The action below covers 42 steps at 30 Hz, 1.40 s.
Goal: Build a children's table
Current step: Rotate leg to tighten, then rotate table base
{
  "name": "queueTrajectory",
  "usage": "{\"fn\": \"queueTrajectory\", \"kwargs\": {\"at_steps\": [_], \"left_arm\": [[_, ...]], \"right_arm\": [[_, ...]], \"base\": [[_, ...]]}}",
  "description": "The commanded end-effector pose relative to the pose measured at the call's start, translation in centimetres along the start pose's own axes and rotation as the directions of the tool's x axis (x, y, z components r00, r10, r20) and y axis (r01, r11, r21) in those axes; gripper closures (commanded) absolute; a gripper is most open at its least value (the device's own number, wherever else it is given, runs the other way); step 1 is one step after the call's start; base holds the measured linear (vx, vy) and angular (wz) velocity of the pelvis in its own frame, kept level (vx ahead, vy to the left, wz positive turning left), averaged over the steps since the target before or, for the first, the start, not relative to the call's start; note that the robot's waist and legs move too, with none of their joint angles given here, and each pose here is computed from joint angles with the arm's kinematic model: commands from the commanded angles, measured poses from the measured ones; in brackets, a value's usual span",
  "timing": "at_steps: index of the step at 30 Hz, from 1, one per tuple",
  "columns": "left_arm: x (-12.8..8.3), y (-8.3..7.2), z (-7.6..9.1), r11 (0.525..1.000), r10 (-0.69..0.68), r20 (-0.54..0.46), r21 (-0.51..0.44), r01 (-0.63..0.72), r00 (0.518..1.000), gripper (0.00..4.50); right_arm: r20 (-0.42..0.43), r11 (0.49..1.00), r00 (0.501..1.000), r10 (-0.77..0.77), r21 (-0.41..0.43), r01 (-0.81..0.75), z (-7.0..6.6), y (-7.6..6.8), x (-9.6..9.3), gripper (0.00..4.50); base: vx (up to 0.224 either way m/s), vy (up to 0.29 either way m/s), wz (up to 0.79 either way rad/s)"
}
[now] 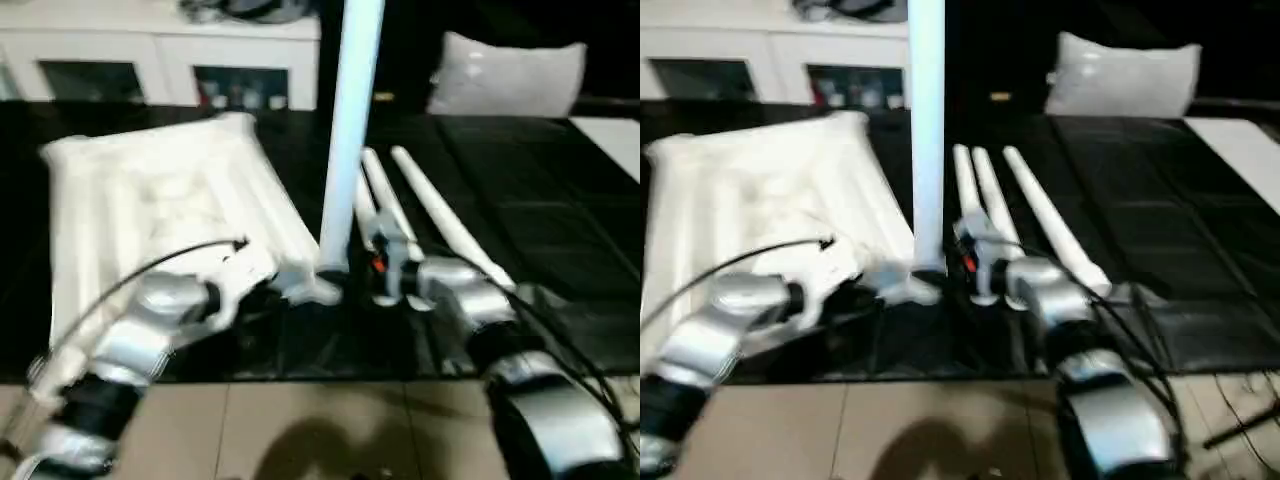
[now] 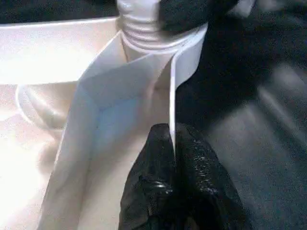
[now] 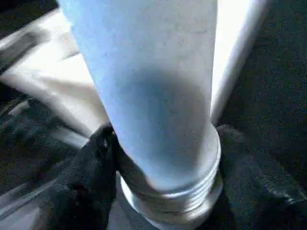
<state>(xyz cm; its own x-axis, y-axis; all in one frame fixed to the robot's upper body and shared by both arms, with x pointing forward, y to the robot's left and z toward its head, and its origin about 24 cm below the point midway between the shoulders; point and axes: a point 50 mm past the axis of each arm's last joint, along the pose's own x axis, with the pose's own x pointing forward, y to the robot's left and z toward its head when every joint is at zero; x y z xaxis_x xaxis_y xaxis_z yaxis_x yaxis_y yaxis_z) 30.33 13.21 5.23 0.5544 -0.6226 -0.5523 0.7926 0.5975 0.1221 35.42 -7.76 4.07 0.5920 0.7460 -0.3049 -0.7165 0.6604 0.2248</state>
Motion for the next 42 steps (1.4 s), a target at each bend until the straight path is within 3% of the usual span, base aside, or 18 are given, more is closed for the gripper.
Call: {"fn": "queueTrajectory", "kwargs": {"at_steps": [1, 4, 6, 8, 16, 22, 23, 26, 27, 31, 37, 39, 40, 42], "left_arm": [[2.0, -2.1, 2.5, 1.0, -0.024, 0.072, -0.013, 0.025, 0.997, 4.5], [2.3, -1.9, 2.8, 1.0, 0.007, 0.079, -0.024, -0.005, 0.997, 4.5], [2.7, -1.0, 3.5, 0.996, 0.087, 0.088, -0.015, -0.086, 0.992, 4.5], [2.7, -0.6, 3.5, 0.994, 0.11, 0.081, -0.01, -0.11, 0.991, 4.5], [2.4, 1.1, 2.7, 0.983, 0.179, 0.035, 0.03, -0.18, 0.983, 4.5], [3.0, 3.2, 3.1, 0.966, 0.247, 0.051, 0.063, -0.25, 0.968, 4.5], [3.0, 3.3, 3.2, 0.97, 0.232, 0.06, 0.052, -0.235, 0.971, 4.07], [3.2, 3.6, 3.8, 0.969, 0.223, 0.101, 0.084, -0.232, 0.97, 3.9], [3.2, 3.7, 4.0, 0.966, 0.23, 0.114, 0.092, -0.241, 0.966, 3.6], [2.8, 4.1, 4.6, 0.958, 0.27, 0.178, 0.052, -0.283, 0.946, 3.52], [-0.3, 5.4, 2.9, 0.926, 0.369, 0.157, 0.025, -0.377, 0.916, 3.52], [-1.8, 6.1, 2.2, 0.901, 0.424, 0.126, 0.038, -0.431, 0.897, 3.52], [-3.9, 6.8, 1.4, 0.884, 0.461, 0.087, 0.047, -0.466, 0.883, 3.68], [-5.1, 7.3, 1.0, 0.871, 0.483, 0.064, 0.065, -0.486, 0.873, 3.88]], "right_arm": [[-0.004, 0.994, 0.996, -0.092, 0.061, 0.092, -0.1, 1.2, 1.7, 1.8], [0.009, 0.992, 0.993, -0.115, 0.048, 0.115, 0.0, 1.2, 1.8, 1.8], [0.069, 0.992, 0.992, -0.107, 0.072, 0.102, 0.5, 1.4, 1.9, 1.24], [0.088, 0.992, 0.991, -0.102, 0.083, 0.095, 0.6, 1.3, 1.8, 1.07], [0.149, 0.994, 0.983, -0.11, -0.001, 0.112, 0.8, -0.5, -0.6, 0.44], [0.266, 0.983, 0.949, -0.17, -0.022, 0.182, 2.2, -1.8, -2.9, 0.1], [0.282, 0.981, 0.943, -0.179, -0.019, 0.192, 2.4, -1.9, -3.1, 0.01], [0.31, 0.979, 0.931, -0.194, -0.007, 0.206, 2.9, -1.7, -3.3, 0.0], [0.313, 0.979, 0.93, -0.191, -0.005, 0.203, 2.9, -1.5, -3.3, 0.0], [0.317, 0.982, 0.933, -0.169, -0.028, 0.187, 2.8, -0.5, -2.9, 0.0], [0.277, 0.99, 0.956, -0.1, -0.068, 0.123, 2.4, 1.3, -2.0, 0.0], [0.242, 0.992, 0.968, -0.065, -0.09, 0.089, 2.1, 1.7, -1.8, 0.0], [0.173, 0.991, 0.985, -0.024, -0.122, 0.046, 1.4, 2.1, -1.4, 0.0], [0.133, 0.99, 0.991, 0.0, -0.142, 0.019, 1.0, 2.2, -1.1, 0.0]], "base": [[0.0, 0.0, 0.0], [0.0, 0.0, 0.0], [0.025, -0.006, 0.06], [0.0, 0.0, 0.0], [0.0, 0.0, 0.0], [0.0, 0.0, 0.0], [0.0, 0.0, 0.0], [0.0, 0.0, 0.0], [0.0, 0.0, 0.0], [0.0, 0.0, 0.0], [0.0, 0.0, 0.0], [0.0, 0.0, 0.0], [0.0, 0.0, 0.0], [0.0, 0.0, 0.0]]}}
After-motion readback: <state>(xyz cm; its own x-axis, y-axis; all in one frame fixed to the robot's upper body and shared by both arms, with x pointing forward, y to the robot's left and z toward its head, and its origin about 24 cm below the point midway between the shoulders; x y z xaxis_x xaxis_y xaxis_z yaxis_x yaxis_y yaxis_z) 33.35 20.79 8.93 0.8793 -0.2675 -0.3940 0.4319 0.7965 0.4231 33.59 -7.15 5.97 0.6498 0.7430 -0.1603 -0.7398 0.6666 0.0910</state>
